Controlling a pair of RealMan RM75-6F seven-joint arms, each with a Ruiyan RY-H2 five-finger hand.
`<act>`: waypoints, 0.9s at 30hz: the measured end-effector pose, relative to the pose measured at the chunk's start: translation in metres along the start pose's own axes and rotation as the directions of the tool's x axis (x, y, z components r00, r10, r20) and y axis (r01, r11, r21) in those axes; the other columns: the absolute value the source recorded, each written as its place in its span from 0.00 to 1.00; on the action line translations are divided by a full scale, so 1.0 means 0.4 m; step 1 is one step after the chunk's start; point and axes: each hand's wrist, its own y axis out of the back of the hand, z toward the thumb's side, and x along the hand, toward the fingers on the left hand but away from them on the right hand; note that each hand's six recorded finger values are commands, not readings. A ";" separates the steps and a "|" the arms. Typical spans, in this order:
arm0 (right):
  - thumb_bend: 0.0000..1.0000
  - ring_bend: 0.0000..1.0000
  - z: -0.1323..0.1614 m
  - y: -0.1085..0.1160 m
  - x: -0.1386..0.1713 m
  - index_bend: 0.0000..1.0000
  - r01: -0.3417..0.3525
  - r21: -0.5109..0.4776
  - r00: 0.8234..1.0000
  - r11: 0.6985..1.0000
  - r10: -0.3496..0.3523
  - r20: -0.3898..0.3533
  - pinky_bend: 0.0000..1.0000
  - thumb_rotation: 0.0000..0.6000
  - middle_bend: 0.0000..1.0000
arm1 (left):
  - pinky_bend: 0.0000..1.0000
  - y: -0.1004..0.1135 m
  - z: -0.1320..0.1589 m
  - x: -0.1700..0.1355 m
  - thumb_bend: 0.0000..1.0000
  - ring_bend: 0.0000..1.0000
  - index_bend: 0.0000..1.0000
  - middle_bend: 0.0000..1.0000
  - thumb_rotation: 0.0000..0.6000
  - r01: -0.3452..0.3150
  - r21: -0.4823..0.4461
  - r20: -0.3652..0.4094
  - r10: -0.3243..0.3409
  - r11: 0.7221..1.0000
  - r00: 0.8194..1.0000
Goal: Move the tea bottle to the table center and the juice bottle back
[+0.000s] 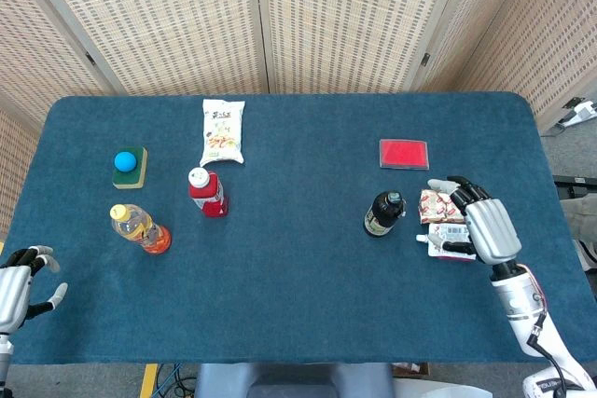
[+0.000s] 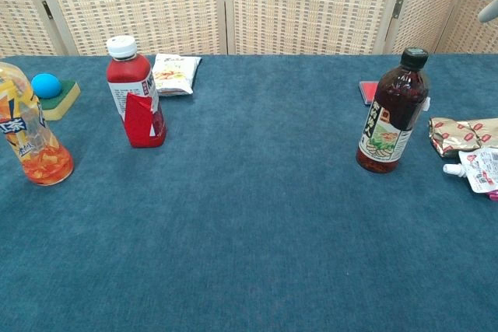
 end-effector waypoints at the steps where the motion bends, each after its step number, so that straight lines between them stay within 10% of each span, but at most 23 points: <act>1: 0.13 0.16 -0.001 -0.001 -0.002 0.23 0.001 0.000 1.000 1.000 -0.001 0.002 0.29 1.00 0.29 | 0.48 0.000 0.000 0.000 0.27 0.24 0.49 0.30 1.00 0.001 0.001 0.000 -0.001 1.000 1.000; 27: 0.11 0.16 0.010 -0.106 -0.121 0.23 -0.072 -0.028 0.997 0.997 0.073 0.028 0.29 1.00 0.24 | 0.48 0.001 -0.001 -0.003 0.27 0.24 0.49 0.31 1.00 0.015 -0.005 -0.009 -0.016 1.000 1.000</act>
